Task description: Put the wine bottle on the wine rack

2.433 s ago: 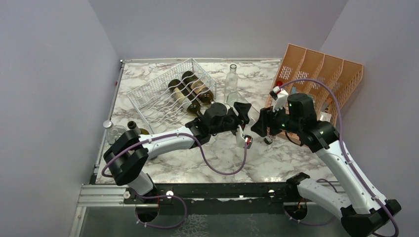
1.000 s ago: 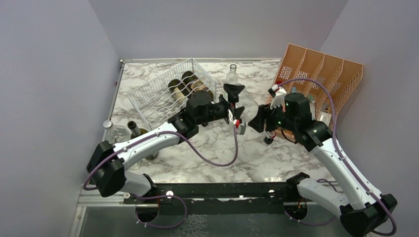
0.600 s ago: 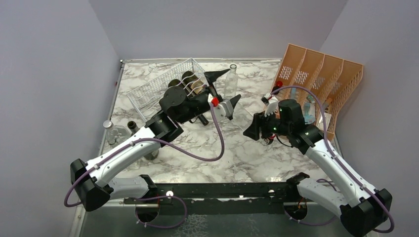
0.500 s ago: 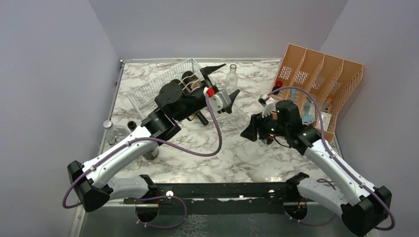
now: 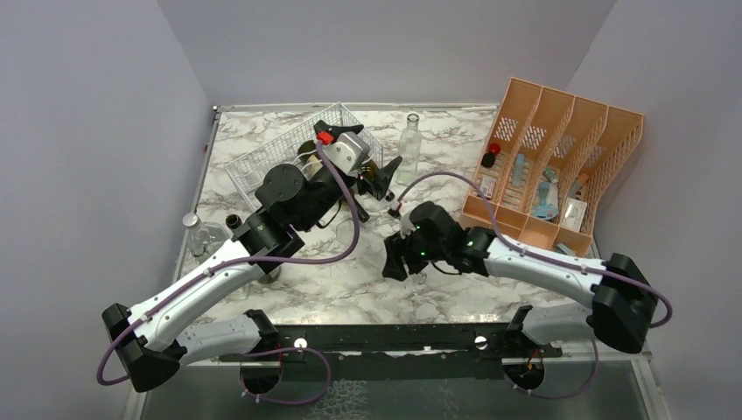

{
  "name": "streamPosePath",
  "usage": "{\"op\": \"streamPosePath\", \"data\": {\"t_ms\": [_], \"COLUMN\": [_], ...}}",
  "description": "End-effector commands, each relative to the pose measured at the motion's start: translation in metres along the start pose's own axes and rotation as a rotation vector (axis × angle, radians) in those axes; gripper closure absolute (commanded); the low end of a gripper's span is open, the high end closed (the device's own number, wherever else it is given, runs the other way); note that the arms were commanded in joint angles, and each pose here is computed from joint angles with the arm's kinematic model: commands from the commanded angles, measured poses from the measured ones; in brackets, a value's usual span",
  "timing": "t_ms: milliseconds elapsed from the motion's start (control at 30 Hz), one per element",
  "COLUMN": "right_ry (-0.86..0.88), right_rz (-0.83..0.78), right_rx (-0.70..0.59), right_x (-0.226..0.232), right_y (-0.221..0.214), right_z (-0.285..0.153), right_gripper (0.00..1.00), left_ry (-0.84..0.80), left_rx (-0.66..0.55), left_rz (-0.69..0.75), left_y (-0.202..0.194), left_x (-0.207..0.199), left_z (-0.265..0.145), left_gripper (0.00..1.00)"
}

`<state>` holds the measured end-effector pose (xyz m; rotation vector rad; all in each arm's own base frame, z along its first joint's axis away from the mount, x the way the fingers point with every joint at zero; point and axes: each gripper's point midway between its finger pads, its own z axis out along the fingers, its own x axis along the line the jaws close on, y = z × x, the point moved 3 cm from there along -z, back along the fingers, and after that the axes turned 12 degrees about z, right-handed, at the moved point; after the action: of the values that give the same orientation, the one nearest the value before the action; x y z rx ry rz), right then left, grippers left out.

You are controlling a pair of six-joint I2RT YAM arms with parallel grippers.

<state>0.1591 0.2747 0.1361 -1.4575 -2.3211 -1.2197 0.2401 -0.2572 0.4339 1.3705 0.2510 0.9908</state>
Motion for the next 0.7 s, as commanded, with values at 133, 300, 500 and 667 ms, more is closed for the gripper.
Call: {"op": "streamPosePath", "data": {"t_ms": [133, 300, 500, 667], "right_ry": [0.069, 0.103, 0.108, 0.114], "right_rz": [-0.075, -0.064, -0.069, -0.064], "right_rx": [-0.205, -0.241, -0.222, -0.217], "right_x": [0.054, 0.069, 0.074, 0.077], "right_y": [0.05, 0.06, 0.066, 0.068], "right_z": [0.049, 0.069, 0.089, 0.099], "right_gripper": [0.99, 0.99, 0.99, 0.99], "left_ry": [0.114, 0.13, 0.142, 0.144], "left_rx": [0.028, 0.015, 0.018, 0.009], "left_rz": [-0.118, -0.115, -0.113, -0.121], "left_y": [-0.011, -0.01, -0.011, -0.01], "left_x": [0.01, 0.013, 0.015, 0.015], "left_z": [-0.024, -0.031, -0.035, -0.037], "left_gripper": [0.01, 0.01, 0.01, 0.01]}}
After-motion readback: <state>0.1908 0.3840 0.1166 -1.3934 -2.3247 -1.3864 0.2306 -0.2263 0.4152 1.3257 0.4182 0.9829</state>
